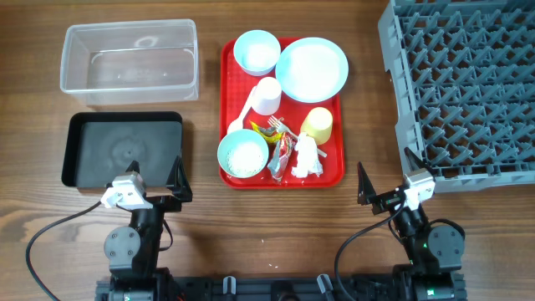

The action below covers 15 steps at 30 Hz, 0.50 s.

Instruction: Sort waste into correct bins and load items into the dishwasher rack

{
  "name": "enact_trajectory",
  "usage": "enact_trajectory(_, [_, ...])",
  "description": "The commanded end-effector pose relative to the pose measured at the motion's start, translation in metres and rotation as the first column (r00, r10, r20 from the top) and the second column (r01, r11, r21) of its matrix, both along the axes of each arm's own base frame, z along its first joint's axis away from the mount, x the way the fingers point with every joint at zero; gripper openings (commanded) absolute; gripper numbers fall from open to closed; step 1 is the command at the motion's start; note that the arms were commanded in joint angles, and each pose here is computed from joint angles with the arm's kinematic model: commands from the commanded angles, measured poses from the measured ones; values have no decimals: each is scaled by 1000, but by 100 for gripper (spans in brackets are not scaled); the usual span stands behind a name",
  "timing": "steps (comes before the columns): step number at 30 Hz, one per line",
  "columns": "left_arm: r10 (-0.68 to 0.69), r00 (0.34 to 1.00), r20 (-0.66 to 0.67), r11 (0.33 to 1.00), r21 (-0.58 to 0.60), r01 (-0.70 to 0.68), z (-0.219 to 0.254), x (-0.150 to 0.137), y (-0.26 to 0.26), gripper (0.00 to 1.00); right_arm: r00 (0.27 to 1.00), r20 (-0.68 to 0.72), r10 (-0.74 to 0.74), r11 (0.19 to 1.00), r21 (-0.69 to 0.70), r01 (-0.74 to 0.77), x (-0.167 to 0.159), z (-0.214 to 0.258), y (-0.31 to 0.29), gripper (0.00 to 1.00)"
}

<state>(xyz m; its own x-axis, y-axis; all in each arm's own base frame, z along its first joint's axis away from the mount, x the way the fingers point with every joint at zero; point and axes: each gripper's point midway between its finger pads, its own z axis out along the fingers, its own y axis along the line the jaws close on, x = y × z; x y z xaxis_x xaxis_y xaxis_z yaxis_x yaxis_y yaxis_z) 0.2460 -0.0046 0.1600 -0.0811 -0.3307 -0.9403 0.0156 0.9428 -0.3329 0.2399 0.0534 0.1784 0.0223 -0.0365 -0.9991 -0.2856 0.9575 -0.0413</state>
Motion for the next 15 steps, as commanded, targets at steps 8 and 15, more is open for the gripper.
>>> enact_trajectory(8, [1,1000,-1,1000,20,-1,-3,0,0,100,1000,-8,-14,1000,14,14,1,-1,-3,100])
enact_trajectory(15, [1,1000,-1,1000,21,-1,-3,0,0,100,1000,-8,-14,1000,14,14,1,-1,-3,100])
